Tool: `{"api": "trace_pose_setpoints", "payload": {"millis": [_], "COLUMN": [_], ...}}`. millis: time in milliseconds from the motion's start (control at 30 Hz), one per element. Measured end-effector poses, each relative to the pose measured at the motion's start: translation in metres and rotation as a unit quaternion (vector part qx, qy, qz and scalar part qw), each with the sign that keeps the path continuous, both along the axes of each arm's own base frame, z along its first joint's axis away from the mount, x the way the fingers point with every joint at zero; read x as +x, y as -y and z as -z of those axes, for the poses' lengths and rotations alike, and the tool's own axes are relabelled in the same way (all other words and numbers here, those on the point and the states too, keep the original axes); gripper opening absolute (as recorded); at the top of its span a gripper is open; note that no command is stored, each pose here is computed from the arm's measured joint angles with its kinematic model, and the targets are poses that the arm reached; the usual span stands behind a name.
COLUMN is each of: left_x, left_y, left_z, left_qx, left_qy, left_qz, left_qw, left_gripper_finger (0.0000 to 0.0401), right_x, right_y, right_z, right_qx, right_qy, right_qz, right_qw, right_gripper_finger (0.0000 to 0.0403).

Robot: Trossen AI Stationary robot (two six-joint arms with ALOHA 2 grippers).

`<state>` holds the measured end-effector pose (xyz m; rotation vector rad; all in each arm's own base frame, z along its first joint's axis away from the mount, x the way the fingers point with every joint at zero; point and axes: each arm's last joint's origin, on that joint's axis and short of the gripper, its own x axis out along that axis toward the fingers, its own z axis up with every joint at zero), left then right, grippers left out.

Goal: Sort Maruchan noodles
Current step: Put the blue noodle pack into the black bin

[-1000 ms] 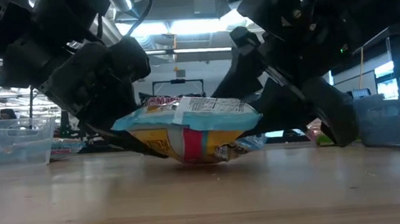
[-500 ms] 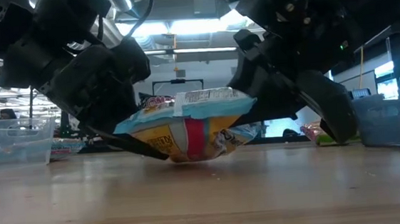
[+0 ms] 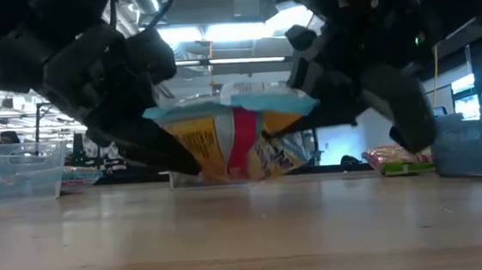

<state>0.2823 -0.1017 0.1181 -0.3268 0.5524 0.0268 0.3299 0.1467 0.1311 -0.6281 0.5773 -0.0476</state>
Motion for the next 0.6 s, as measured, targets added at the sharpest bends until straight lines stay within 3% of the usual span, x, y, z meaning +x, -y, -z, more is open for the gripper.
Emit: {"api": "trace_pose_setpoints", "payload": {"millis": [133,600], "left_x": [-0.005,-0.008], "left_y": [-0.001,0.003], "left_z": [-0.008,-0.007], "left_qx": [0.002,0.008], "left_qy": [-0.014,-0.023], "left_qz": [0.008,0.014], "left_qw": [1.000,1.000], "left_gripper_finger": [0.0176,0.0176], "right_x": [-0.011,-0.072], "right_y": [-0.003,0.023], "right_z": [-0.019,-0.093], "right_qx": [0.008,0.164], "right_qy": [0.001,-0.061], "right_qz": [0.011,0.088], "right_qw": [1.000,0.981], "right_gripper_finger": [0.0004,0.0003]}}
